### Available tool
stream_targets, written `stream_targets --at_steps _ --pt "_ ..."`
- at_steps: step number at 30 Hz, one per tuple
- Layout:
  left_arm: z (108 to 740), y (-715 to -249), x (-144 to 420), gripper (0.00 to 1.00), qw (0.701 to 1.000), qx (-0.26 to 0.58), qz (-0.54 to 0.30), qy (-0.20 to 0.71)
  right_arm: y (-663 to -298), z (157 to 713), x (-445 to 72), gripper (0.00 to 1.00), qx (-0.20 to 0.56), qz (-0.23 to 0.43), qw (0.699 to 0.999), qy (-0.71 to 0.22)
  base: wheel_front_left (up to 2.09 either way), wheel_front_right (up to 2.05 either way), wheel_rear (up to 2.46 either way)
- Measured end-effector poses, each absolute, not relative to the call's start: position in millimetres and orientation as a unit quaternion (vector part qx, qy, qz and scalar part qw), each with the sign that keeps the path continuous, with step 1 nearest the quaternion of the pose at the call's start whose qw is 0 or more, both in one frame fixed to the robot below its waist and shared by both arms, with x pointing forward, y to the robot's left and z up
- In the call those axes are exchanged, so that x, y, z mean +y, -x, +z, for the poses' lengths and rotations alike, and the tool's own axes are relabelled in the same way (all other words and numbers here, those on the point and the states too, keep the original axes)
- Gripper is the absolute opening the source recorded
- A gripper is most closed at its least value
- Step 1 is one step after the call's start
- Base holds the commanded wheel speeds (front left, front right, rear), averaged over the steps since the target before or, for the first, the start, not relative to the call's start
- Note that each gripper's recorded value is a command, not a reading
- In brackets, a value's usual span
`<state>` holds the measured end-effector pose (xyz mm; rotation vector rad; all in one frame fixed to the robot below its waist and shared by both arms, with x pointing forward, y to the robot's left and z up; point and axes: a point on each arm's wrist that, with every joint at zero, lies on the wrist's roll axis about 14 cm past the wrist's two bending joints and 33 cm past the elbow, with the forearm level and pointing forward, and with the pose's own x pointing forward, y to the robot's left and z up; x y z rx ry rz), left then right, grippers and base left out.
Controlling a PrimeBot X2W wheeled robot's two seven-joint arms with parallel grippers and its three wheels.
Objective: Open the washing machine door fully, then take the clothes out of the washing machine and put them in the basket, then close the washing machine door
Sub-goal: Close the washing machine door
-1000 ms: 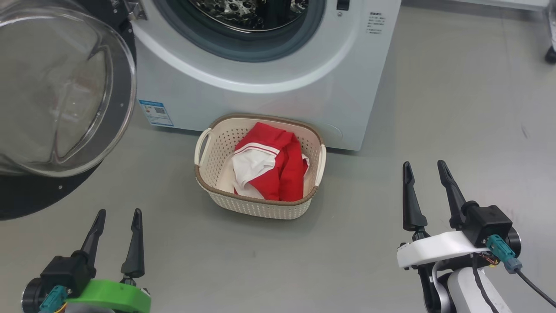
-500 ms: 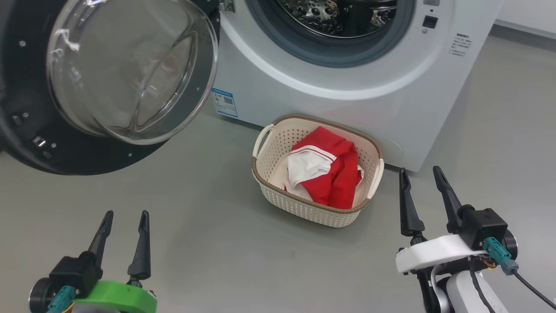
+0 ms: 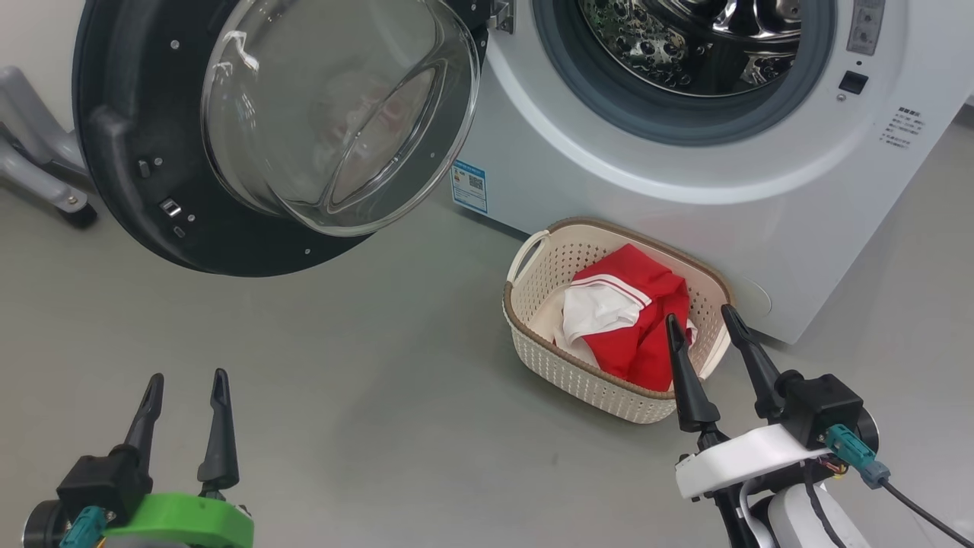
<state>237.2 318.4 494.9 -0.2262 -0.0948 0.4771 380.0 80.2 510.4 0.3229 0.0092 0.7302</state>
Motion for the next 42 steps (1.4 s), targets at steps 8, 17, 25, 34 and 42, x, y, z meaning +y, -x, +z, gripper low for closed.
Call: stream_targets --at_steps 8,17,25,34,42 --pt "499.4 -232.5 324.4 1.0 0.962 -0.055 0.246 0.109 -377.4 508.9 84.8 1.0 0.009 0.362 0.918 -0.159 0.0 0.0 0.0" --pt "500.3 -231.1 325.3 1.0 0.962 -0.054 0.248 0.102 -376.9 506.7 86.0 1.0 0.013 0.364 0.918 -0.159 0.0 0.0 0.0" --pt "499.9 -231.6 324.8 1.0 0.962 -0.054 0.248 0.102 -377.3 505.4 85.4 1.0 0.014 0.362 0.918 -0.158 0.0 0.0 0.0" --pt "500.4 -232.0 324.5 1.0 0.962 -0.055 0.247 0.103 -377.2 505.6 84.7 1.0 0.014 0.361 0.919 -0.158 0.0 0.0 0.0" --pt "502.0 -229.9 327.9 1.0 0.96 -0.059 0.253 0.102 -377.3 506.3 84.4 1.0 0.014 0.36 0.919 -0.159 0.0 0.0 0.0"
